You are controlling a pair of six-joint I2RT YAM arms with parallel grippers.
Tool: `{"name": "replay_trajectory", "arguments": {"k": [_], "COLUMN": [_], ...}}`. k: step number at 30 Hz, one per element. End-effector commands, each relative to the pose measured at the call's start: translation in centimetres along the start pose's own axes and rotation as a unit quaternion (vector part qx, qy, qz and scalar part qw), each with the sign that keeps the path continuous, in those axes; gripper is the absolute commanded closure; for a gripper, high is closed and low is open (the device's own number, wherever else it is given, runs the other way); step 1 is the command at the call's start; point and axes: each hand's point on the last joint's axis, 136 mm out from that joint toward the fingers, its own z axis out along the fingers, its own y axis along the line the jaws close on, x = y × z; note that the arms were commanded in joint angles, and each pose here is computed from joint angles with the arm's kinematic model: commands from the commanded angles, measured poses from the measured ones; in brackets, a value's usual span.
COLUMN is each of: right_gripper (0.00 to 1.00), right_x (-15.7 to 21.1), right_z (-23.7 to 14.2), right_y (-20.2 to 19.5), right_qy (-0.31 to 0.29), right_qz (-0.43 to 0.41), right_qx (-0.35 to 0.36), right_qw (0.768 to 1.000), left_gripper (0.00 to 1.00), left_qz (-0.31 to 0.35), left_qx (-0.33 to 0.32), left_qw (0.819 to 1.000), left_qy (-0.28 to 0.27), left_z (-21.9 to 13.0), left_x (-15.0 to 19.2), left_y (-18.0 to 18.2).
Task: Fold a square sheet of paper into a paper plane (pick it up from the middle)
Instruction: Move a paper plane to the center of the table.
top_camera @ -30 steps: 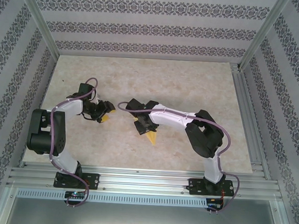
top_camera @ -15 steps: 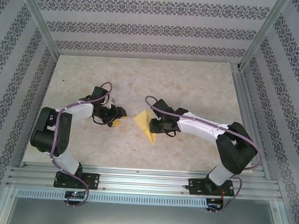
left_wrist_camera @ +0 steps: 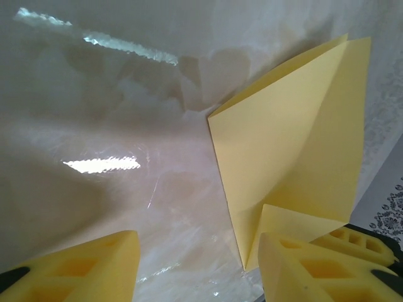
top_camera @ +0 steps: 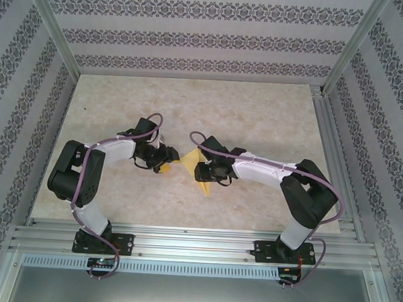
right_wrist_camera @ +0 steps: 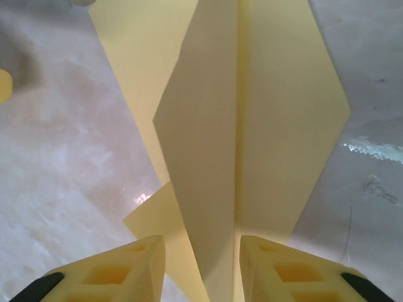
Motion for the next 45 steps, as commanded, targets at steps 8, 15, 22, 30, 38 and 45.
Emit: {"name": "replay_trajectory", "arguments": {"k": [8,15,22,30,38,45], "right_gripper": [0.73,0.95,0.96,0.92,0.88,0.84], "right_x": [0.5,-0.3,-1.8,-3.5,-4.0,-1.3], "right_z": [0.8,0.6,-2.9,-6.0,-4.9,-1.5], "right_y": [-0.5,-0.3,0.8,2.7,0.6,-4.6], "right_qy": [0.021,0.015,-0.03,-0.091,-0.103,-0.079], "right_qz": [-0.037,-0.042,-0.023,0.057,0.153,0.203], "right_qx": [0.062,0.068,0.009,-0.167,-0.263,-0.221], "right_qw": [0.997,0.997,0.999,0.98,0.947,0.951], "left_gripper": [0.46,0.47,0.45,0.28,0.27,0.27], "left_qz": [0.009,0.013,0.031,0.032,0.038,0.049], "left_qx": [0.003,0.006,0.03,0.093,0.126,0.116], "left_qw": [1.0,1.0,0.998,0.993,0.988,0.989], "left_qy": [-0.008,-0.012,-0.05,-0.065,-0.082,-0.076], "left_z": [0.0,-0.3,-1.7,-2.5,-3.9,-3.9], "left_x": [-0.8,-0.6,-1.0,-0.5,-0.1,0.0], "left_y": [-0.7,-0.9,-2.3,-4.0,-5.5,-5.6]}}
